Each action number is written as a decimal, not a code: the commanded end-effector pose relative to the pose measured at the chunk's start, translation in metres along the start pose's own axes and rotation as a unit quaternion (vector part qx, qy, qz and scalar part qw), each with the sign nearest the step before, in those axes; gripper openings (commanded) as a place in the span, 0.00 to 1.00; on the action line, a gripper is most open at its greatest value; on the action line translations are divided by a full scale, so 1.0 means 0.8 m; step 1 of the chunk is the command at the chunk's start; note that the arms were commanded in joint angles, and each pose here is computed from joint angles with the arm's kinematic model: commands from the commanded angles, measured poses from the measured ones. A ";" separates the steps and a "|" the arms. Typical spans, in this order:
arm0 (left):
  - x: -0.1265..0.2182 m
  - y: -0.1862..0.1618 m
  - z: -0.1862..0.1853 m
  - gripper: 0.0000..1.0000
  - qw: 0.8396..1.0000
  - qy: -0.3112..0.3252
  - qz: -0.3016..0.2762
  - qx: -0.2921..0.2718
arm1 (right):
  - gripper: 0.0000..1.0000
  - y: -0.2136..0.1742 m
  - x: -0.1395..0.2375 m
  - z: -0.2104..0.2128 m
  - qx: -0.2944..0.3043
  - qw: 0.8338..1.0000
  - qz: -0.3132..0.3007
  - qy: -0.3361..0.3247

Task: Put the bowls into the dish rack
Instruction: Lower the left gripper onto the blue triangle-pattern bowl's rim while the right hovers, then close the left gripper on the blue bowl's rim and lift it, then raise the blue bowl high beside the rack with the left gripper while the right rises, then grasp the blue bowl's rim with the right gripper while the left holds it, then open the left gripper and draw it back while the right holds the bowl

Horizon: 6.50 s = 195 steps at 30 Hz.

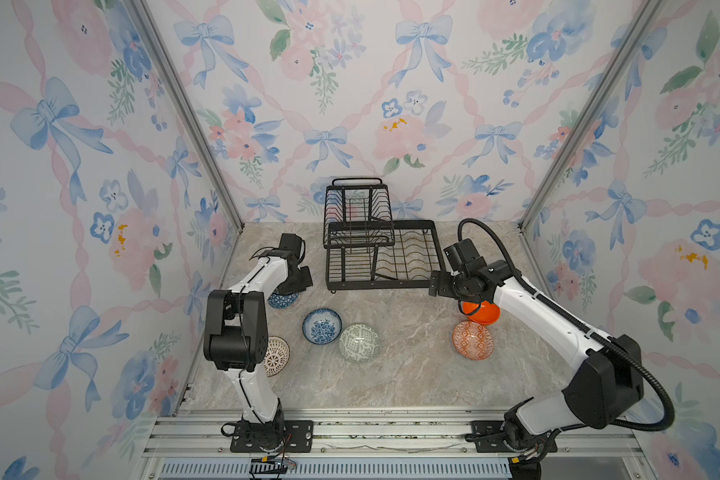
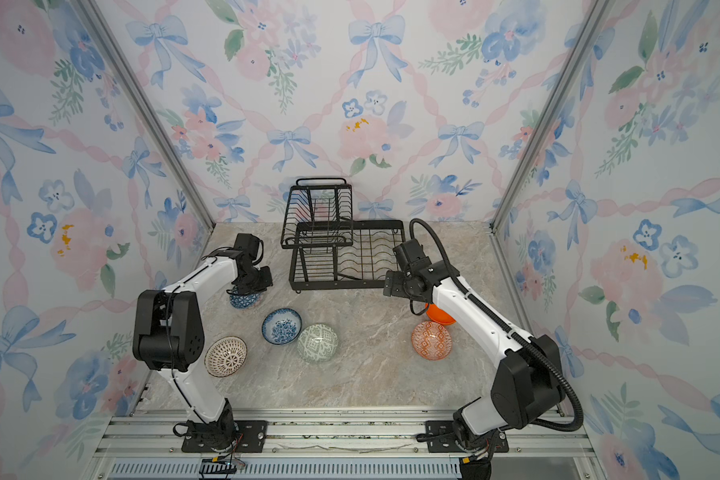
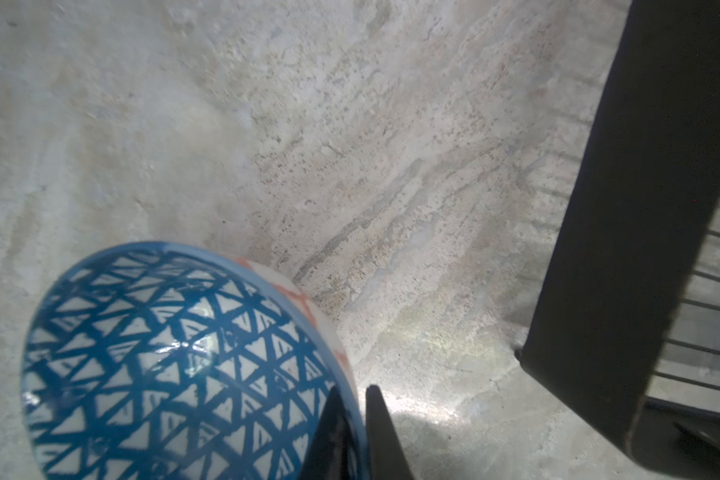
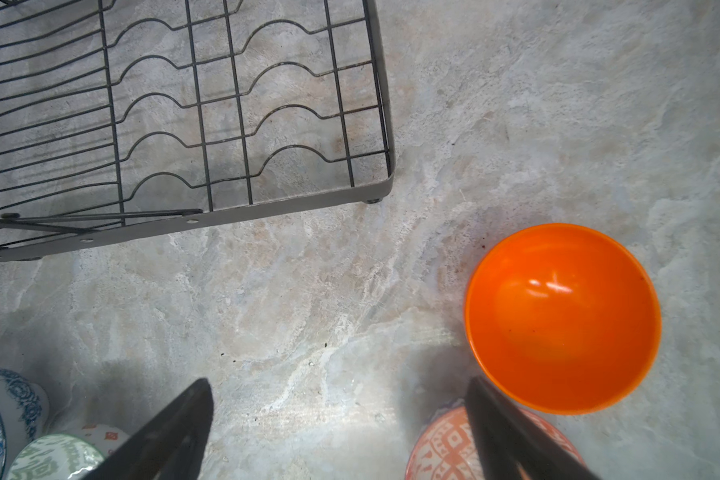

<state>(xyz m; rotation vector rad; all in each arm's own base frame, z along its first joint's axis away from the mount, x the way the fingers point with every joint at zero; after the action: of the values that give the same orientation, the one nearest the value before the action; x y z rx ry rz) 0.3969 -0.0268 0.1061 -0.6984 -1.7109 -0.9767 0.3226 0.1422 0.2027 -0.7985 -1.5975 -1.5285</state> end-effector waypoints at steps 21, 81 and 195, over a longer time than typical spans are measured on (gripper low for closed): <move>0.084 0.046 0.068 0.45 0.996 0.005 -0.073 0.052 | 0.97 -0.006 0.014 -0.007 0.004 1.000 -0.009 -0.005; 0.372 0.140 -0.067 0.00 0.877 -0.205 -0.422 0.103 | 0.97 0.137 0.184 0.001 -0.137 0.963 -0.184 0.139; 0.378 0.026 -0.228 0.98 0.868 -0.321 -0.363 -0.113 | 0.00 0.264 0.136 -0.026 -0.419 0.778 -0.344 0.319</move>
<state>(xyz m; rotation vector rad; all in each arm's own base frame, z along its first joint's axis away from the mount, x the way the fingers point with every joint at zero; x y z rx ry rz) 0.4038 -0.1838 0.4394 -0.3561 -2.5589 -1.6855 0.4504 0.1243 0.3828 -0.1735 -0.5150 -2.7409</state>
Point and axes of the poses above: each gripper's point midway between its finger pads, its own x axis back along the fingers, its own z axis along the line the jaws close on, y = z × x, the point moved 4 cm from there along x, back along the fingers, and after that the axes turned 13 degrees about x, right-handed, at the moved point
